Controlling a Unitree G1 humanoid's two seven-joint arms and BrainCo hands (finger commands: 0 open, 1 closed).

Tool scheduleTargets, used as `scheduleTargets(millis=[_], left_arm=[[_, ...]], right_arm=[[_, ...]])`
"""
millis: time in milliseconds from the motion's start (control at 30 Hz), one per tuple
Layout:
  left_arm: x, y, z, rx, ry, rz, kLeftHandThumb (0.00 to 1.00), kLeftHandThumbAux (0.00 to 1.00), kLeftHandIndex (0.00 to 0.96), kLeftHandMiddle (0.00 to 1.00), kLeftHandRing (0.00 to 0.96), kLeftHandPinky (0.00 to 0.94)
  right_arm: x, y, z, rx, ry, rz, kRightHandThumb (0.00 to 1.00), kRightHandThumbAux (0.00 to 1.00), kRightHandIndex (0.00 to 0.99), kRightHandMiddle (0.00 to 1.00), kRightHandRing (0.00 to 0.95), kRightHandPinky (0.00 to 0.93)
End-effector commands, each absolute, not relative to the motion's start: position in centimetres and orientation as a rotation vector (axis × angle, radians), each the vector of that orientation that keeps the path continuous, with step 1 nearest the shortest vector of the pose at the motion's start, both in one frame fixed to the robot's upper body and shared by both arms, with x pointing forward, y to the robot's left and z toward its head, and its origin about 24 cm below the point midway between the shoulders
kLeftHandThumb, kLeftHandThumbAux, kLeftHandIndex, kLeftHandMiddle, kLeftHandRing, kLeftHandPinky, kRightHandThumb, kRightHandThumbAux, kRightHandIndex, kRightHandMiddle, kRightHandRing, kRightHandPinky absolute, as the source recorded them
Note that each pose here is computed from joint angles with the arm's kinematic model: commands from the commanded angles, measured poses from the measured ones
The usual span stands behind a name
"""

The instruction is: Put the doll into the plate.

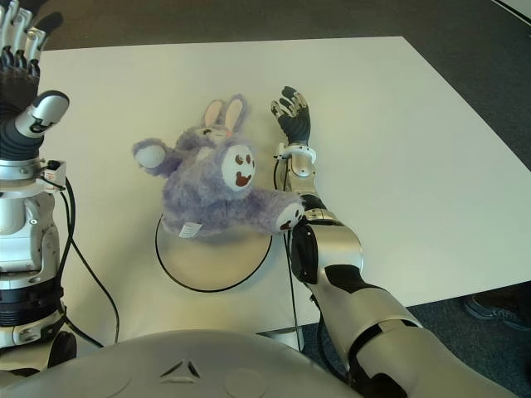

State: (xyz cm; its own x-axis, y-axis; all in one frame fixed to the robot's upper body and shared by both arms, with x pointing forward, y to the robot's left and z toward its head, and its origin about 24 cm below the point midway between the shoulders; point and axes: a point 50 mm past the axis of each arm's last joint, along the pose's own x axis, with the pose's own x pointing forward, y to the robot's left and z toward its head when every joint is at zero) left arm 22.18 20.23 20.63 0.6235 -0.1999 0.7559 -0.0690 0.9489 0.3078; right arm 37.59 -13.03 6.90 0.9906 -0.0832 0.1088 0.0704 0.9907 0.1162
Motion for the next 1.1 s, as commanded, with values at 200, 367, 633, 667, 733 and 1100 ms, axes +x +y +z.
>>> scheduleTargets(millis=[200, 367, 633, 667, 733, 1100], left_arm=[[27.1, 20.1, 17.3, 0.103, -0.642, -0.173, 0.000, 0.297, 0.000, 0.025, 0.016, 0.000], [27.3, 20.2, 17.3, 0.115, -0.647, -0.181, 0.000, 0.304, 0.000, 0.027, 0.023, 0.000], [27.7, 20.2, 17.3, 0.119, -0.638, -0.184, 0.000, 0.310, 0.000, 0.033, 0.014, 0.000], [27.7, 20.2, 17.3, 0.121, -0.640, -0.185, 0.000, 0.312, 0.000, 0.034, 0.013, 0.000], [27.7, 20.2, 17.3, 0.129, -0.643, -0.185, 0.000, 0.314, 0.000, 0.034, 0.013, 0.000], [28.4, 20.3, 17.0, 0.079, -0.625, -0.182, 0.000, 0.308, 0.000, 0.038, 0.016, 0.000]], right_arm=[[36.9, -13.1, 5.6, 0.115, -0.082, -0.082, 0.503, 0.800, 0.189, 0.170, 0.154, 0.187], [36.9, -13.1, 5.6, 0.116, -0.083, -0.083, 0.506, 0.796, 0.190, 0.169, 0.153, 0.186], [36.9, -13.1, 5.6, 0.114, -0.084, -0.082, 0.504, 0.793, 0.189, 0.168, 0.151, 0.183], [36.9, -13.1, 5.6, 0.113, -0.084, -0.082, 0.502, 0.794, 0.189, 0.168, 0.151, 0.183], [36.9, -13.1, 5.6, 0.114, -0.085, -0.083, 0.499, 0.797, 0.188, 0.168, 0.151, 0.184], [36.8, -13.1, 5.5, 0.116, -0.086, -0.087, 0.502, 0.802, 0.190, 0.166, 0.147, 0.179]])
